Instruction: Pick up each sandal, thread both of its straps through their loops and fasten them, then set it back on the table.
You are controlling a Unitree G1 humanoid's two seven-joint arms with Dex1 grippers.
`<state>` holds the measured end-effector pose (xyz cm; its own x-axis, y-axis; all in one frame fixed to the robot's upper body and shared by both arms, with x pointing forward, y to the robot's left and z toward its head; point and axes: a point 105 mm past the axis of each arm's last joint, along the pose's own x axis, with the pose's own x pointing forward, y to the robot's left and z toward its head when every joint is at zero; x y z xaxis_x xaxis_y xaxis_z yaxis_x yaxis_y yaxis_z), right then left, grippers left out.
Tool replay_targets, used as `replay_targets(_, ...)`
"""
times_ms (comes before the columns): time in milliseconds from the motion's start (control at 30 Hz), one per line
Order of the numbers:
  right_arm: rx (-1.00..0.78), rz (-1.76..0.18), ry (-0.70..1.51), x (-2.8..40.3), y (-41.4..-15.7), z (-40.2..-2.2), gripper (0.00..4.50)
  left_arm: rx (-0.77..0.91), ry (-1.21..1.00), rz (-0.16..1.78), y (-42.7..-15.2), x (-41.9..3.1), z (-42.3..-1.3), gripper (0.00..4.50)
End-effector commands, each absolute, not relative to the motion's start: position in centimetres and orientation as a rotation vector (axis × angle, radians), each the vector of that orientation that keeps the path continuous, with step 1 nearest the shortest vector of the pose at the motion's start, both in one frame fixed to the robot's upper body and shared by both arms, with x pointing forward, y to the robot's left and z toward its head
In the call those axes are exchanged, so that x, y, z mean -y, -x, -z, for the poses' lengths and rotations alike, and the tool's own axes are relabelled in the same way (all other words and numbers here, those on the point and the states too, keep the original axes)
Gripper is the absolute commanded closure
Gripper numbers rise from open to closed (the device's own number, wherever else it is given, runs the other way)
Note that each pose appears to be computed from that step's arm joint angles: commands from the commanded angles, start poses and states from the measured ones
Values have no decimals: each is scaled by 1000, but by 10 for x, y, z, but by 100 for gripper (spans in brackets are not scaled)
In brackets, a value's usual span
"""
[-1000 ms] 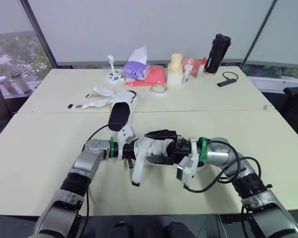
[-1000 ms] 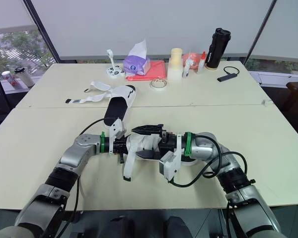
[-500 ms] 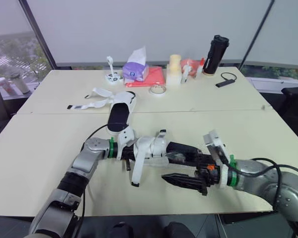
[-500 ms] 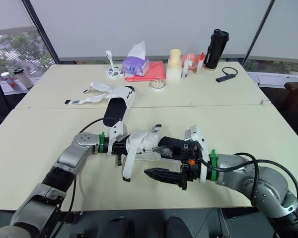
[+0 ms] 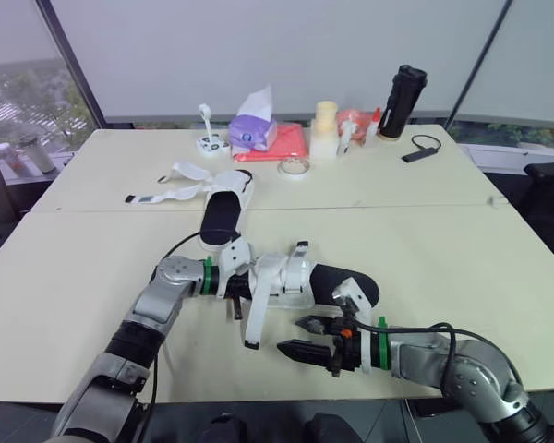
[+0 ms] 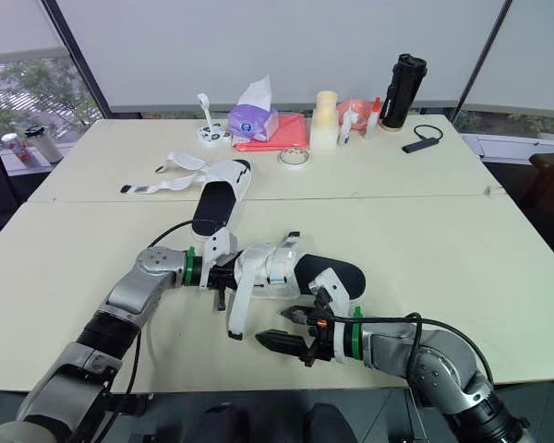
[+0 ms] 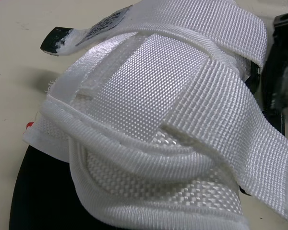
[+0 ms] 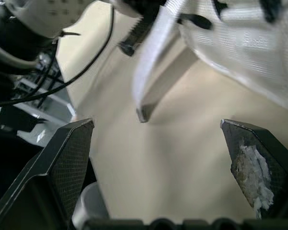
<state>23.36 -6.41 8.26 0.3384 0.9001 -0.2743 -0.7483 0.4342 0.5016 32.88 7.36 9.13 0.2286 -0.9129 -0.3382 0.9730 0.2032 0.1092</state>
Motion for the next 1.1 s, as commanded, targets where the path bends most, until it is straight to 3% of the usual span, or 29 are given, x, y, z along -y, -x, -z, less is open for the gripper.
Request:
replay_targets(33, -518, -1139, -334, 51, -237, -94, 4, -283, -322, 1345, -322, -74, -76, 450)
replay_targets(233, -511, -1209, -418, 20, -239, -104, 4, -280, -312, 1343, -319, -70, -74, 450)
replay_targets(333, -567, -1179, -415, 15, -244, -96, 69, -279, -300, 1332, -318, -71, -75, 450)
replay_targets(567, -578, -1153, -420, 17, -247, -95, 419, -280, -291, 1321, -317, -72, -74, 450)
replay_targets(600, -577, -1151, -421, 17, -248, -95, 443, -279, -291, 1320, -317, -72, -74, 450)
replay_targets(767, -542, -1139, -467, 22, -250, -106, 443, -277, -293, 1316, -319, -71, -75, 450)
replay_targets(933, -416, -1251, -395, 40, -242, -146, 443, -280, -299, 1315, -320, -73, -75, 450)
replay_targets(1100, -293, -1302, -320, 49, -251, -187, 443, -271, -329, 1323, -323, -71, -74, 450)
